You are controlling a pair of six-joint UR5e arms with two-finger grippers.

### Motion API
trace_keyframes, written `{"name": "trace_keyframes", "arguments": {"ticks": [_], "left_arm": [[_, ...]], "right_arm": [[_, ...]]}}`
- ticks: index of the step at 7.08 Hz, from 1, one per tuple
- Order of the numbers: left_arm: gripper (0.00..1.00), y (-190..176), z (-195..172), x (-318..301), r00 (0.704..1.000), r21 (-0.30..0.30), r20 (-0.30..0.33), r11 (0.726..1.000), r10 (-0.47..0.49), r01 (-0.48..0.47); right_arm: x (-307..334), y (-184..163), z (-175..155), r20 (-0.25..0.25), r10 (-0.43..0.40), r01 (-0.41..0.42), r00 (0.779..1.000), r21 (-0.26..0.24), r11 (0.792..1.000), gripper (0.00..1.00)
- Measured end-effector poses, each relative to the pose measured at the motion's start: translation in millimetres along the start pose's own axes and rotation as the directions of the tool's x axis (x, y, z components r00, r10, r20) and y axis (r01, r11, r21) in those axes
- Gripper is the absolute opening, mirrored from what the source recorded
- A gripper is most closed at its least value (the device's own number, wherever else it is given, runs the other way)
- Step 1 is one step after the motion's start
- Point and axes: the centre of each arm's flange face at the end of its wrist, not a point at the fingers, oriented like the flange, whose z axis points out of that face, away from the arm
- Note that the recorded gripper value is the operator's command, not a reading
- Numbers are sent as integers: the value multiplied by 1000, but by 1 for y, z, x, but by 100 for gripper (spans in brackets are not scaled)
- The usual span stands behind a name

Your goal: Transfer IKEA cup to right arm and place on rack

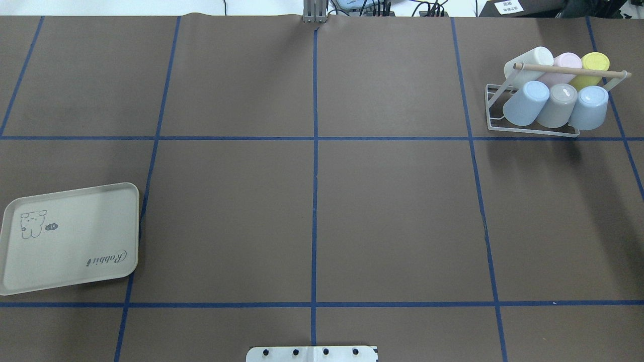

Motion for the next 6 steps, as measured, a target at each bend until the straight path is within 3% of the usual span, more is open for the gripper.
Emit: {"name": "trace_keyframes", "arguments": {"ticks": [3,6], "left_arm": [[100,-12,-14,6,998,23,65,999,24,-25],[100,-21,-19,11,997,34,73,999,30,-32]], "right_arm": [[2,2,2,-6,-6,6,1000,-2,1000,100],[2,3,2,-6,-5,5,1000,-2,1000,100]]}}
